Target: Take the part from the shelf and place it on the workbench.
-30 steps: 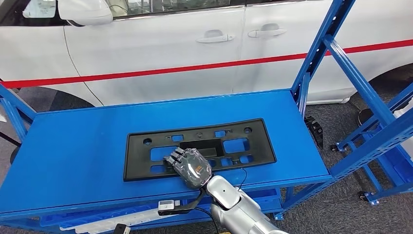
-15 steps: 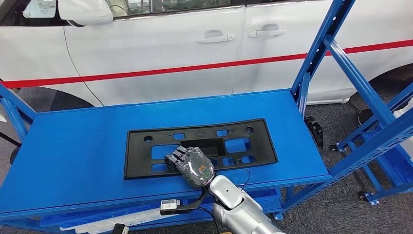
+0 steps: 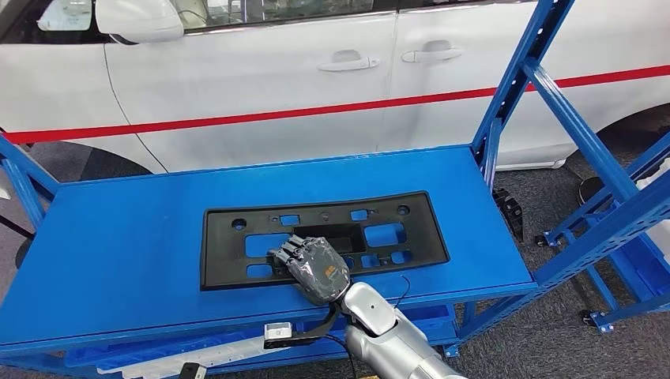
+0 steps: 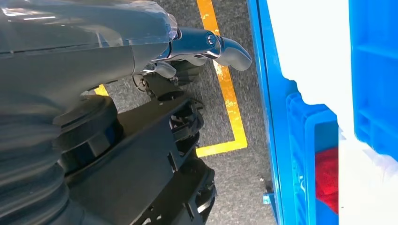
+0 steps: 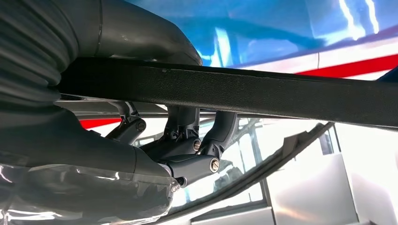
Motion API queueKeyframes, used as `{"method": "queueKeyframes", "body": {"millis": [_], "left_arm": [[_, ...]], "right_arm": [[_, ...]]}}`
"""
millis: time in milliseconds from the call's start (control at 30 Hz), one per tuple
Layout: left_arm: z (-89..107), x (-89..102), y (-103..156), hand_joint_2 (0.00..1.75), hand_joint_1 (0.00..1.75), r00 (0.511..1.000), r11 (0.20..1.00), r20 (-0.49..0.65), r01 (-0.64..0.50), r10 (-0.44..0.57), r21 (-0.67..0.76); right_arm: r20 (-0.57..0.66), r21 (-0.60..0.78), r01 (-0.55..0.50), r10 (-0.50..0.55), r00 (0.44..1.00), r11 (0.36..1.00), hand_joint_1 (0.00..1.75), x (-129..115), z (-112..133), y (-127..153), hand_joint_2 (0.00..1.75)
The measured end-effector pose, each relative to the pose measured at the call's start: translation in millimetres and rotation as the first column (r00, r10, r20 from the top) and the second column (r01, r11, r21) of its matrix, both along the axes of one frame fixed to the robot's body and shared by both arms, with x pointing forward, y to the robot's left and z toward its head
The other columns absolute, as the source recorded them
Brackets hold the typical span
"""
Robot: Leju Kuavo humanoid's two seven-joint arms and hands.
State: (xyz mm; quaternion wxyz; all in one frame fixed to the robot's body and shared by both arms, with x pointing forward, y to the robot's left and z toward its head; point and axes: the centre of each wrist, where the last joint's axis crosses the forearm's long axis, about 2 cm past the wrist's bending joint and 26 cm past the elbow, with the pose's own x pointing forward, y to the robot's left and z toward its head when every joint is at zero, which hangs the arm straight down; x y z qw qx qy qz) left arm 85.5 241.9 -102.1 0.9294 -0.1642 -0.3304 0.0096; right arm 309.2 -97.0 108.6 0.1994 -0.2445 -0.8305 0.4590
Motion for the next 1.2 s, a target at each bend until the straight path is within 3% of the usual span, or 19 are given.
{"method": "queueKeyframes", "body": {"millis": [367,700,933,1200], "left_arm": [[-0.6,-1.4,1.3,1.75,0.0,1.0,0.999,-0.022,0.006,-0.005,0.051],[-0.7,-2.1,1.4,1.75,0.0,0.999,0.999,-0.037,0.031,-0.029,0.04],[-1.3,-5.4,1.5,1.75,0.0,0.998,0.998,-0.042,0.05,-0.048,0.031],[-1.2,-5.3,1.9,1.75,0.0,0.997,0.998,-0.053,0.065,-0.064,0.023]], "right_arm": [[0.002,-0.018,0.071,-0.071,0.997,0.997,1.75,-7.6,-6.1,-35.6,1.75],[-0.11,-0.082,0.071,-0.08,0.991,0.994,1.75,-22.3,-18.5,-64.5,1.75],[-0.119,-0.215,0.062,-0.089,0.989,0.975,1.75,-27.3,-9.8,-96.7,1.75],[-0.047,-0.253,0.106,-0.121,0.991,0.962,1.75,-33.2,11.7,-144.8,1.75]]}}
